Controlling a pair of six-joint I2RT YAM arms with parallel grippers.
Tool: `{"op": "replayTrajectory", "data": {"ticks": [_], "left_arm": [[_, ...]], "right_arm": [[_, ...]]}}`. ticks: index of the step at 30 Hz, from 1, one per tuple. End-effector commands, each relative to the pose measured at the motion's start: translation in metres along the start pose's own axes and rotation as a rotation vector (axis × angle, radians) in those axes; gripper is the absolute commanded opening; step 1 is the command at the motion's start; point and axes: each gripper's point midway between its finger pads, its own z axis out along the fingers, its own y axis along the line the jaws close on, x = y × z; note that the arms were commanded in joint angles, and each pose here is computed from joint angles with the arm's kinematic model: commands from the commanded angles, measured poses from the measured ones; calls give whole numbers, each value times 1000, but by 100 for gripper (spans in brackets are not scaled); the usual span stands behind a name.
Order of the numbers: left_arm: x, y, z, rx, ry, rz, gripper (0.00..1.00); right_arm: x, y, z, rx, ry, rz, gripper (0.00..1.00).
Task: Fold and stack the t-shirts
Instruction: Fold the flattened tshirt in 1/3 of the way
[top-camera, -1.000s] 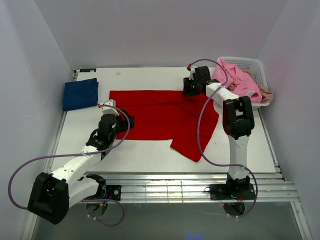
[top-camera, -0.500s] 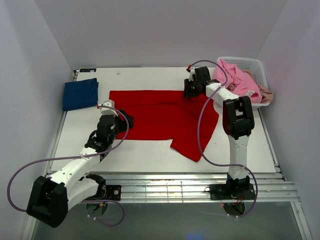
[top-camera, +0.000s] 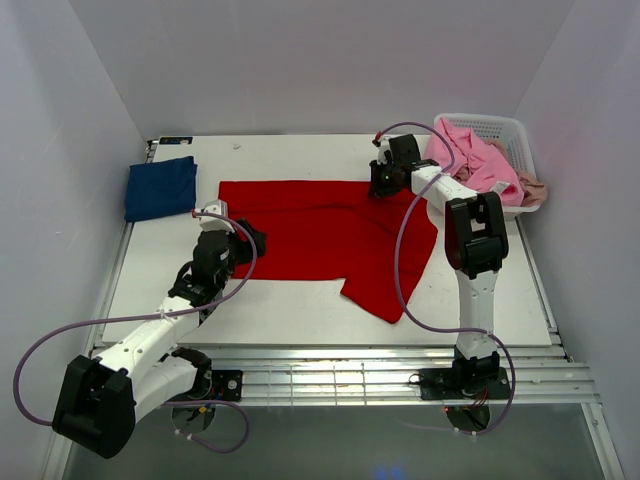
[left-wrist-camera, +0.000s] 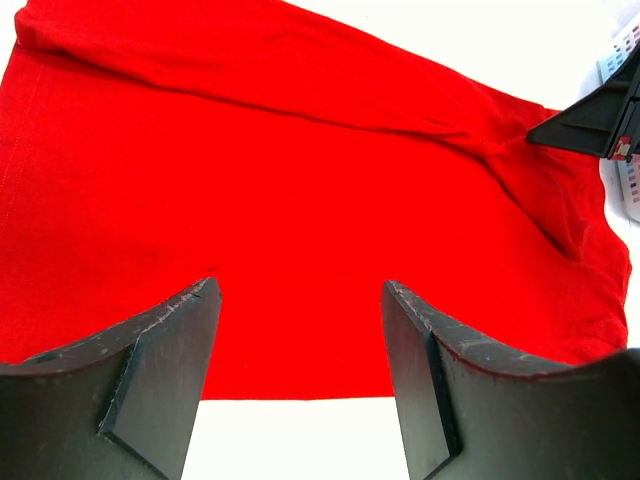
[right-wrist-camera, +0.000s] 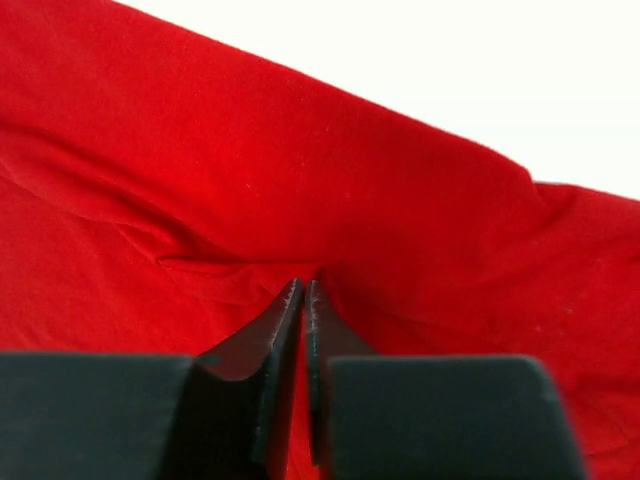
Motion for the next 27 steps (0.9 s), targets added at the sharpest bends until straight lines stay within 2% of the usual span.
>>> {"op": "replayTrajectory", "data": {"ticks": [1,9,18,27], "left_arm": [[-2,0,-4,3,-17,-6,76],[1,1,-3,0,-11,-14,76],[4,-2,-3,17,3,-30,76],[7,-3,-4,26,10,-34,76]], "right_arm": [[10,1,2,-25,32,6,8],[30,27,-27,-74,46,-23,8],[58,78,-57,-116,22,-91,8],[92,100,-50,-147,110,-94,8]]}}
